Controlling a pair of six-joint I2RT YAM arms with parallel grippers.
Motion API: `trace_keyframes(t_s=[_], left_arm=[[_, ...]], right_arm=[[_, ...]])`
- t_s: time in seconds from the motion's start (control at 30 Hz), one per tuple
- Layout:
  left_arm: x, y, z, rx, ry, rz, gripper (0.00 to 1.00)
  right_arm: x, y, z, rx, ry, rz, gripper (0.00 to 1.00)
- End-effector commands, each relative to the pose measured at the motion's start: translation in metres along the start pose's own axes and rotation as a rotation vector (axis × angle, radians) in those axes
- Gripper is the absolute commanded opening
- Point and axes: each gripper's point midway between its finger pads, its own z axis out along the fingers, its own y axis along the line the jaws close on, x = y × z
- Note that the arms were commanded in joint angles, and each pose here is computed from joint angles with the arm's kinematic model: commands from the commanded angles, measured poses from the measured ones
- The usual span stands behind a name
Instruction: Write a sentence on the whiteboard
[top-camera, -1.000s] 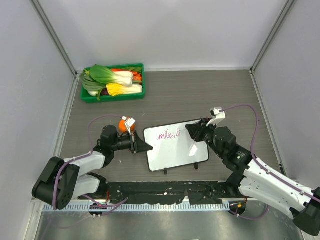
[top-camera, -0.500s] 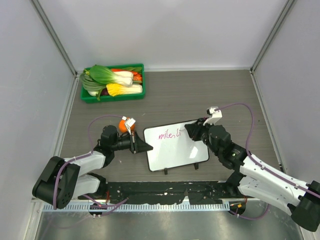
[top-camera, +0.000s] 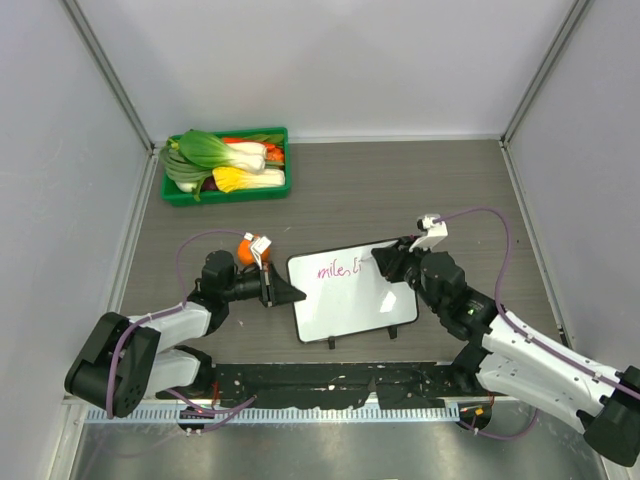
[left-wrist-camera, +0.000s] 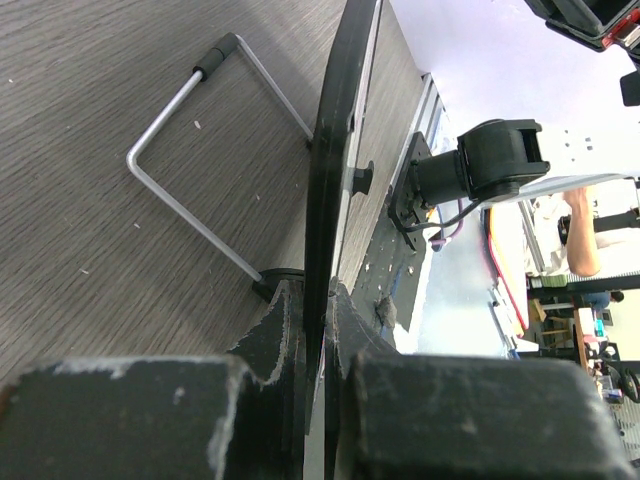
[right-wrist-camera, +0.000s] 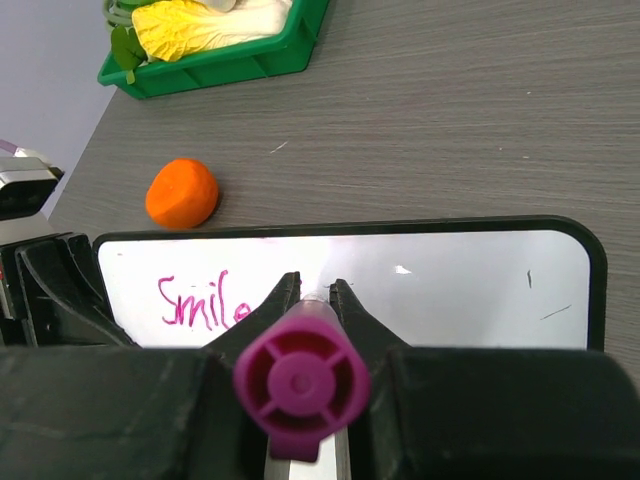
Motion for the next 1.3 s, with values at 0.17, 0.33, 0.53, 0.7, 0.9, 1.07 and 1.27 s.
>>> trace_keyframes(t_s=[0.17, 0.33, 0.53, 0.7, 0.9, 1.07, 1.27], left_arm=[[-0.003, 0.029, 0.0, -0.125, -0.039, 0.034, 0.0], [-0.003, 0.029, 0.0, -0.124, -0.041, 0.034, 0.0], [-0.003, 0.027, 0.0, -0.121, -0.042, 0.037, 0.0], [-0.003, 0.027, 0.0, -0.12, -0.038, 0.036, 0.0], [-0.003, 0.027, 0.0, -0.119, -0.037, 0.036, 0.0], [-0.003, 0.027, 0.0, -0.119, -0.04, 0.038, 0.0], [-0.003, 0.028, -0.001, -0.125, -0.042, 0.036, 0.0]], right_arm=[[-0.028, -0.003, -0.011, 0.03, -0.096, 0.023, 0.01], [-0.028, -0.007, -0.007, 0.053, -0.099, 0.01, 0.01], [-0.027, -0.007, -0.004, 0.053, -0.106, 0.013, 0.01], [-0.029, -0.01, -0.001, 0.071, -0.12, 0.011, 0.01], [-0.025, -0.011, 0.003, 0.078, -0.108, 0.0, 0.01], [-0.017, -0.012, 0.004, 0.072, -0.078, -0.002, 0.01], [-0.007, -0.012, 0.002, 0.058, -0.037, -0.009, 0.01]])
